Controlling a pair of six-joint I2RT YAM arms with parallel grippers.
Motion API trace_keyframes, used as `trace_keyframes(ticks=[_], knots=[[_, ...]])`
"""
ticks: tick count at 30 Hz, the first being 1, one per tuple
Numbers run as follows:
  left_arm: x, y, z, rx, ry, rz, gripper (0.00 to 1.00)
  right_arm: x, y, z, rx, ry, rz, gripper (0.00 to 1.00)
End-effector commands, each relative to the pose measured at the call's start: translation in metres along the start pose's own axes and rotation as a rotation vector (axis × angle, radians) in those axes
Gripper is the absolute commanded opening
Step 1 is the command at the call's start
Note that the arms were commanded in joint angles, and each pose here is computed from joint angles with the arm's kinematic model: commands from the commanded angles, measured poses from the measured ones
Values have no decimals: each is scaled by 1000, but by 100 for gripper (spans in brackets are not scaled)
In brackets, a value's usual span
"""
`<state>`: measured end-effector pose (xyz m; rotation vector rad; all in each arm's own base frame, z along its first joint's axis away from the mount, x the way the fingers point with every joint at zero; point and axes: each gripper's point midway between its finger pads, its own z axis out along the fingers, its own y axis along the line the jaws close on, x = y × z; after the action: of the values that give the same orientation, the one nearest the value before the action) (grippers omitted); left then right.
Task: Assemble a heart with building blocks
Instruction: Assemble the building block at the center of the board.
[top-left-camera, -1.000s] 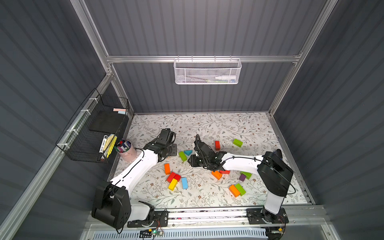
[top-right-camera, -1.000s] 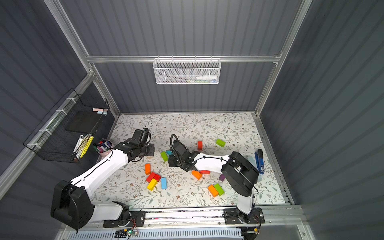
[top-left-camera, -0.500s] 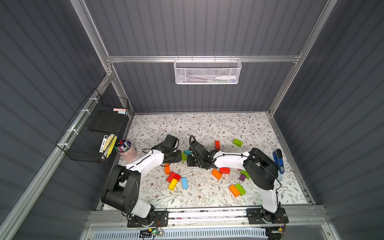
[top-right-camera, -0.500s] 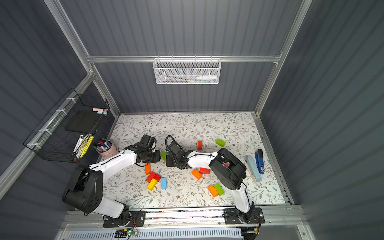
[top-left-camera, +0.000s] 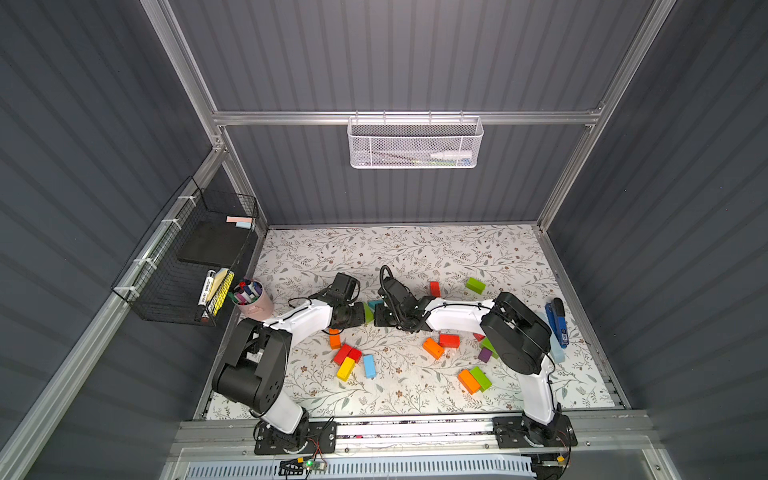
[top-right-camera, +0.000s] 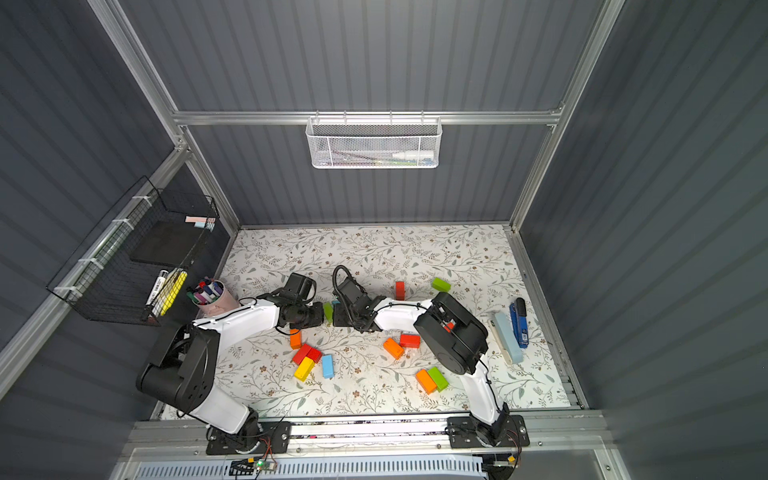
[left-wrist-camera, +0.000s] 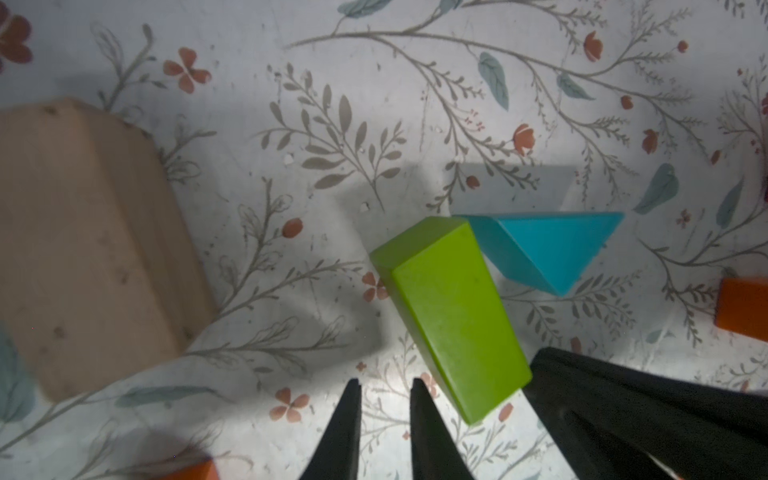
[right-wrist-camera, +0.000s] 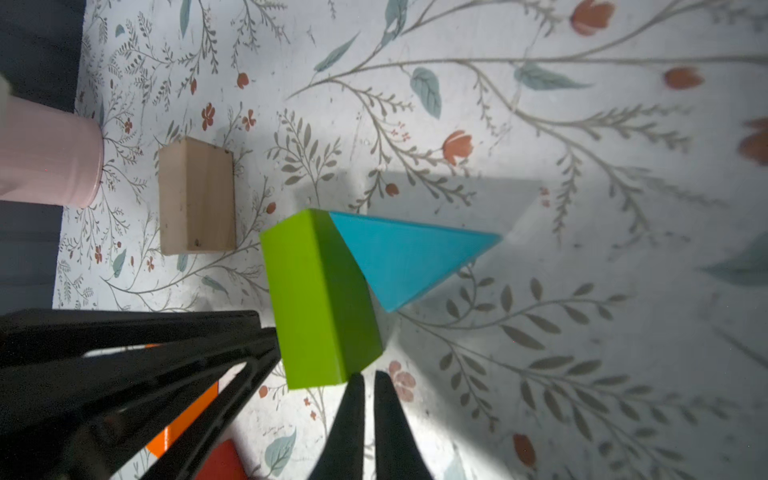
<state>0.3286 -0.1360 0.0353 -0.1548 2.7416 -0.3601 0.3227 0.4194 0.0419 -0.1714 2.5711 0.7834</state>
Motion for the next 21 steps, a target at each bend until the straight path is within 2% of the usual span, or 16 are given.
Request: trace_keyframes(ticks=[1, 7, 12, 21], knots=[[1, 3, 5, -8, 4, -20, 23, -3, 6, 8, -25, 3, 21, 11], [1, 7, 4, -17, -2, -31, 23, -4, 6, 11, -25, 4, 18, 11], [3, 10, 3, -22, -4, -35, 23, -4, -2, -5, 4, -18, 4, 10], [4, 13, -2, -26, -15, -48, 23, 25, -1, -16, -53, 56, -4, 9]])
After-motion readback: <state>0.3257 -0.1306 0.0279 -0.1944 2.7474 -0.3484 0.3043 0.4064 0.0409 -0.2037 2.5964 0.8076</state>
